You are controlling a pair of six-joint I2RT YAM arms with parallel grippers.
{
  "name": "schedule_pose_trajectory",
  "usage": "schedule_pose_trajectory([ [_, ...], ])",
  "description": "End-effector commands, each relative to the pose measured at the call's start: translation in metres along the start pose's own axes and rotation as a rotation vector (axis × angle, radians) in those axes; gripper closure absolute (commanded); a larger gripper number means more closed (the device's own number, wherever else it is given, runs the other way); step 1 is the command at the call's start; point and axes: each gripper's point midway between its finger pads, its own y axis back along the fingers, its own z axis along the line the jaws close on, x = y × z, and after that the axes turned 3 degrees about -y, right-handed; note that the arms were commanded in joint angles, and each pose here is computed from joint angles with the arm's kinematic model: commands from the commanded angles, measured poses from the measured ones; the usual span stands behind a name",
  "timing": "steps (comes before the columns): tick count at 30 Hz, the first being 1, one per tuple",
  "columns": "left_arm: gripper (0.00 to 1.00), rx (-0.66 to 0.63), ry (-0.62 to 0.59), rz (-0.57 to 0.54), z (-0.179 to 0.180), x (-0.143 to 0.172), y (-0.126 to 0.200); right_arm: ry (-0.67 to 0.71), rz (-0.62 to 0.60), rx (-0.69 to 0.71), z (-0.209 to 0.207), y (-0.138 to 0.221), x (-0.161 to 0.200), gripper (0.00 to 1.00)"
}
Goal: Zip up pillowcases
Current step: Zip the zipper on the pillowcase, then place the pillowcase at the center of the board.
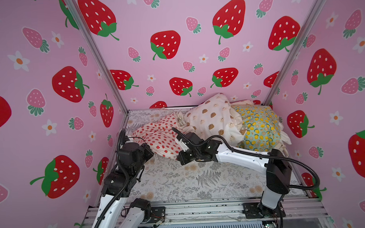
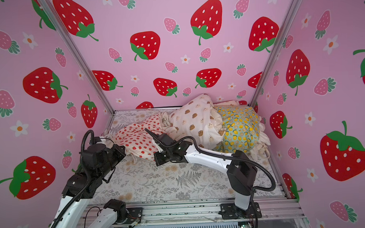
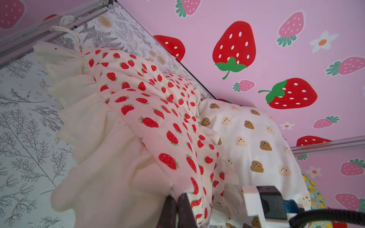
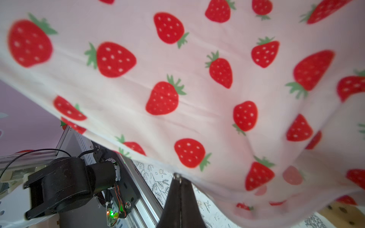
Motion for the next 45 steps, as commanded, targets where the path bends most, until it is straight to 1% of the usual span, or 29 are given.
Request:
schedule_pose_trajectory([
  [1, 1.00, 0.008, -0.009, -0.076, -0.006, -0.029, 0.016, -0.029, 0.016, 0.056, -0.017, 0.011, 0.008, 1.00],
  [11, 1.00, -0.013, 0.044, -0.106, 0.002, -0.058, 0.015, -0.070, 0.011, 0.095, -0.043, 0.023, 0.010, 1.00],
  [15, 1.00, -0.021, 0.062, -0.115, 0.007, -0.064, 0.017, -0.092, 0.008, 0.122, -0.060, 0.026, 0.010, 1.00],
  [20, 1.00, -0.067, 0.065, -0.149, 0.017, -0.077, 0.028, -0.120, 0.004, 0.162, -0.083, 0.029, 0.009, 1.00],
  [25, 1.00, -0.088, 0.076, -0.147, 0.024, -0.082, 0.029, -0.150, 0.005, 0.198, -0.103, 0.029, 0.008, 1.00],
  [31, 1.00, -0.101, 0.087, -0.109, 0.035, -0.068, 0.021, -0.108, 0.033, 0.201, -0.098, 0.022, 0.005, 1.00],
  [34, 1.00, -0.045, 0.101, -0.036, 0.035, -0.045, 0.009, -0.088, 0.022, 0.177, -0.093, 0.016, 0.002, 1.00],
  [36, 1.00, -0.034, 0.127, 0.017, 0.041, -0.026, 0.000, -0.080, 0.028, 0.197, -0.097, 0.012, 0.001, 1.00],
  [37, 0.96, -0.038, 0.140, 0.048, 0.047, -0.015, -0.006, -0.073, 0.035, 0.203, -0.099, 0.009, 0.001, 0.95],
  [38, 0.84, -0.042, 0.152, 0.077, 0.051, -0.006, -0.011, -0.065, 0.038, 0.204, -0.099, 0.008, 0.000, 0.90],
  [39, 0.76, -0.045, 0.158, 0.099, 0.054, 0.001, -0.014, -0.057, 0.037, 0.206, -0.098, 0.009, -0.001, 0.87],
  [40, 0.70, -0.051, 0.155, 0.122, 0.057, 0.007, -0.016, -0.050, 0.034, 0.215, -0.099, 0.010, -0.002, 0.82],
  [41, 0.66, -0.063, 0.150, 0.135, 0.059, 0.010, -0.016, -0.045, 0.024, 0.225, -0.101, 0.014, -0.003, 0.73],
  [42, 0.62, -0.080, 0.143, 0.136, 0.062, 0.012, -0.014, -0.036, 0.010, 0.236, -0.101, 0.019, -0.005, 0.63],
  [43, 0.56, -0.100, 0.129, 0.128, 0.066, 0.012, -0.011, -0.028, -0.003, 0.253, -0.103, 0.025, -0.006, 0.57],
  [45, 0.45, -0.141, 0.108, 0.106, 0.072, 0.009, -0.005, -0.009, -0.045, 0.298, -0.107, 0.044, -0.011, 0.47],
])
